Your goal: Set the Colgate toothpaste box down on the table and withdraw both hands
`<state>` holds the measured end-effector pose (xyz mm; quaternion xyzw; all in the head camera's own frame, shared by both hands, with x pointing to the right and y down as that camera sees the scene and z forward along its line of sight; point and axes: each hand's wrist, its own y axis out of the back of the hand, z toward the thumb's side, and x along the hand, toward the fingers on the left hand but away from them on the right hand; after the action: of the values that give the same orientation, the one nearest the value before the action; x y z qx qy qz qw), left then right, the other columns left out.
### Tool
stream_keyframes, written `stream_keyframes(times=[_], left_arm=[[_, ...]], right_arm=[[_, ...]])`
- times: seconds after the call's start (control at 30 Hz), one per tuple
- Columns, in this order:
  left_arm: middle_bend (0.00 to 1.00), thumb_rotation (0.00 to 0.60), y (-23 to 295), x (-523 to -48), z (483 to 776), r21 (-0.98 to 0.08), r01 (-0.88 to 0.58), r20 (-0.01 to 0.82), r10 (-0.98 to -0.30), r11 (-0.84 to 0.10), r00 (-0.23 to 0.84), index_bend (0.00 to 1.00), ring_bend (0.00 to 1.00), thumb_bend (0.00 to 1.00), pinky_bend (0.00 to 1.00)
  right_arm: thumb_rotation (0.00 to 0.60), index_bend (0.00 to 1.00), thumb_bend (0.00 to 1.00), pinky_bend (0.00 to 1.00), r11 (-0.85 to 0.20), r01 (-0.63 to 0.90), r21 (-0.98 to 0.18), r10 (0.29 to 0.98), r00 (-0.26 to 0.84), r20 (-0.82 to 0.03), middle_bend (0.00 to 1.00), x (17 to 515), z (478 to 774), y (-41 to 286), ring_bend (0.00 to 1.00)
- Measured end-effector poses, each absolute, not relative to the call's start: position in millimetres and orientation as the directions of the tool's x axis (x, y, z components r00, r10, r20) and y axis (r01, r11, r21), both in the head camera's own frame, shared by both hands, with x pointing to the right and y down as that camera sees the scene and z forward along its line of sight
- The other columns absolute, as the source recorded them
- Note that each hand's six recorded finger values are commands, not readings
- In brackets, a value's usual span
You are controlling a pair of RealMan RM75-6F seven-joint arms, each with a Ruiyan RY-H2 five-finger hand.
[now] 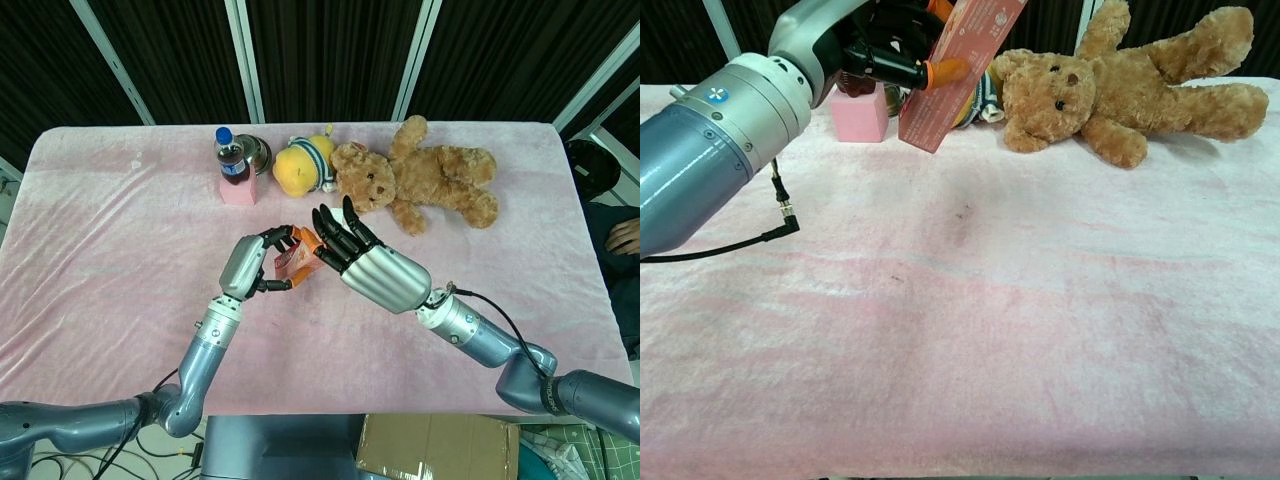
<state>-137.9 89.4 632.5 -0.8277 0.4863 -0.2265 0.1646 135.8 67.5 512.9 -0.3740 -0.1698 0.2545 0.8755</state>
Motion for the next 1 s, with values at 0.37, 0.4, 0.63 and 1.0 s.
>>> stream_keyframes(times=[0.37,0.4,0.63,1.0], left_arm=[[0.48,0.6,86.5,-156.9,628.9,-0.484,-0.763,0.178,-0.902,-0.428,0.393,0.48,0.39,0.37,0.48],[0.48,0.6,86.3,-159.4,628.9,-0.483,-0.766,0.177,-0.904,-0.424,0.389,0.48,0.39,0.37,0.48],[0.47,0.6,85.5,-170.9,626.2,-0.473,-0.784,0.156,-0.914,-0.402,0.375,0.46,0.38,0.35,0.48],[0.47,0.6,88.5,-179.3,628.4,-0.485,-0.783,0.133,-0.918,-0.39,0.375,0.44,0.42,0.32,0.54]], right_arm=[[0.6,0.0,0.31,0.15,0.555,-0.402,-0.728,0.675,0.729,0.111,0.03,151.3,510.7,51.1,0.0],[0.6,0.0,0.31,0.15,0.549,-0.411,-0.727,0.685,0.72,0.11,0.03,152.1,511.1,49.9,0.0],[0.6,0.0,0.31,0.15,0.516,-0.442,-0.734,0.727,0.678,0.103,0.03,157.0,513.0,45.6,0.0],[0.6,0.0,0.31,0.15,0.495,-0.44,-0.749,0.743,0.661,0.102,0.03,158.8,514.7,46.1,0.0]])
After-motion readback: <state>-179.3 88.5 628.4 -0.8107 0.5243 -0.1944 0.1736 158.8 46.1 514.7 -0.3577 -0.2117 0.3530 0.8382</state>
